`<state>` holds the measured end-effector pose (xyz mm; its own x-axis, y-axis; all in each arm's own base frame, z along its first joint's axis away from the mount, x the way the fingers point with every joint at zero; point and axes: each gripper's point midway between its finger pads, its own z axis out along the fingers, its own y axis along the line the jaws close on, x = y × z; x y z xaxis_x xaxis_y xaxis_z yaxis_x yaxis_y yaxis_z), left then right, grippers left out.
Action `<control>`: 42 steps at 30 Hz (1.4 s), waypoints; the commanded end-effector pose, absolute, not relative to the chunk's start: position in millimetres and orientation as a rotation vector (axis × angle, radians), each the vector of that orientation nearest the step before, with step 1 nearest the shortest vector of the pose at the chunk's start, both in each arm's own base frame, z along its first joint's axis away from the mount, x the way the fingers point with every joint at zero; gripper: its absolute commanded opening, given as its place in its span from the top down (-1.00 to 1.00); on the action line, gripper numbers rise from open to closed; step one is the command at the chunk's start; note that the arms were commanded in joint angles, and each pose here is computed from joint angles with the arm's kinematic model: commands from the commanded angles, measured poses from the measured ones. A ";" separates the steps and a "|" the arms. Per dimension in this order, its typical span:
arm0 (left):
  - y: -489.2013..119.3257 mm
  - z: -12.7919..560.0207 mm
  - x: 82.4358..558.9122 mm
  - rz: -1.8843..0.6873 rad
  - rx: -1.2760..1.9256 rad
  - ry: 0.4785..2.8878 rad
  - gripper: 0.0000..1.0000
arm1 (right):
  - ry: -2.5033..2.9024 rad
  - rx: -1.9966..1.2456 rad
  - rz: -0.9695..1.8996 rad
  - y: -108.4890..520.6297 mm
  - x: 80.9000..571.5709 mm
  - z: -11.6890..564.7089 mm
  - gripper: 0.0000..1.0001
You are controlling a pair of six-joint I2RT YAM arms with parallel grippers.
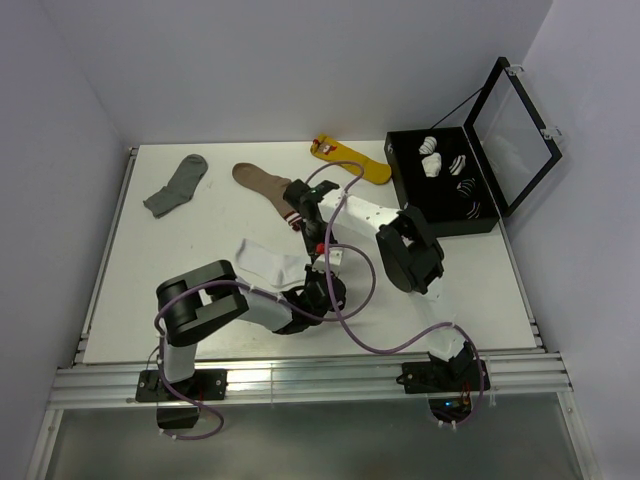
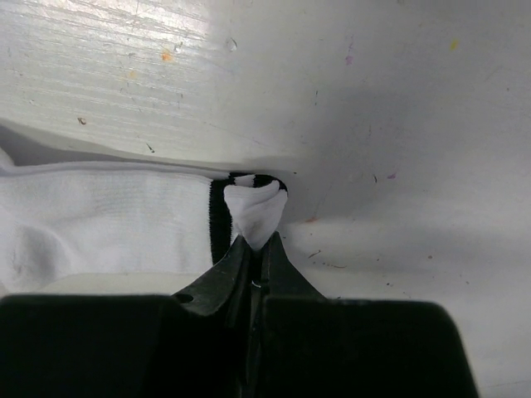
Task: Roll the socks
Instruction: Roll the sock at the center of the board.
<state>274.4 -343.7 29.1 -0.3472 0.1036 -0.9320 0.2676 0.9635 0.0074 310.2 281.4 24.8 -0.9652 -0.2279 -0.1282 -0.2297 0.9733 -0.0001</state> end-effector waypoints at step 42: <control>-277.9 4.2 288.2 -0.650 -0.250 2.209 0.99 | 2.472 0.051 1.102 299.9 328.4 78.8 0.11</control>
<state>300.3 -279.2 29.6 -0.5780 -0.4311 -0.6929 0.0453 0.8308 -0.5547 310.9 284.9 56.3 -0.9386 0.1701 -0.3002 -0.0667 0.7642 0.6415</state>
